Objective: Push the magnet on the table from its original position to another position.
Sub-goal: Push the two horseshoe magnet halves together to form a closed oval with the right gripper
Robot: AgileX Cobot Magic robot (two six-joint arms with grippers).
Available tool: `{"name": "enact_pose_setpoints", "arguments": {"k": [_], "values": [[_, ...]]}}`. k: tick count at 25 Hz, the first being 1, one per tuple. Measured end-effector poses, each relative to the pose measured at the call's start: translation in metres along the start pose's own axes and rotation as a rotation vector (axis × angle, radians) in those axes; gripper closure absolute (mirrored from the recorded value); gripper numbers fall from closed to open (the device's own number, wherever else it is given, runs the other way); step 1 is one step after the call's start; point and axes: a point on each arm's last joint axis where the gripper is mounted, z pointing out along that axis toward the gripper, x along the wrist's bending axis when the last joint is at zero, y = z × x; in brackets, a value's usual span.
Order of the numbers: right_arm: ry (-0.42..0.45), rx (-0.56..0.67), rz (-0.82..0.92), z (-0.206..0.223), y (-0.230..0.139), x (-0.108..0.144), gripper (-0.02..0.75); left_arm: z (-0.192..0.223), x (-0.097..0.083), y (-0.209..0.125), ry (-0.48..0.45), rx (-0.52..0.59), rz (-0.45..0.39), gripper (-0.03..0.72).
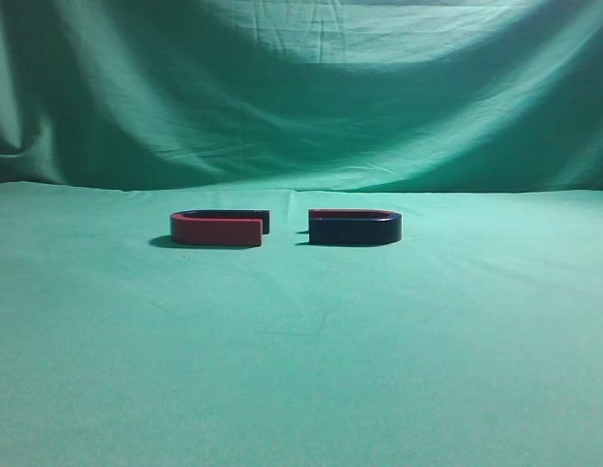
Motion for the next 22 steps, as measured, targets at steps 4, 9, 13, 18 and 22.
{"name": "enact_pose_setpoints", "arguments": {"k": [4, 9, 13, 18, 22], "values": [[0.0, 0.0, 0.0, 0.0, 0.0, 0.0, 0.738, 0.0, 0.0, 0.0, 0.0, 0.0, 0.0, 0.316], [0.0, 0.0, 0.0, 0.0, 0.0, 0.0, 0.738, 0.0, 0.0, 0.0, 0.0, 0.0, 0.0, 0.316], [0.0, 0.0, 0.0, 0.0, 0.0, 0.0, 0.738, 0.0, 0.0, 0.0, 0.0, 0.0, 0.0, 0.316], [0.0, 0.0, 0.0, 0.0, 0.0, 0.0, 0.738, 0.0, 0.0, 0.0, 0.0, 0.0, 0.0, 0.316], [0.0, 0.0, 0.0, 0.0, 0.0, 0.0, 0.738, 0.0, 0.0, 0.0, 0.0, 0.0, 0.0, 0.316]]}}
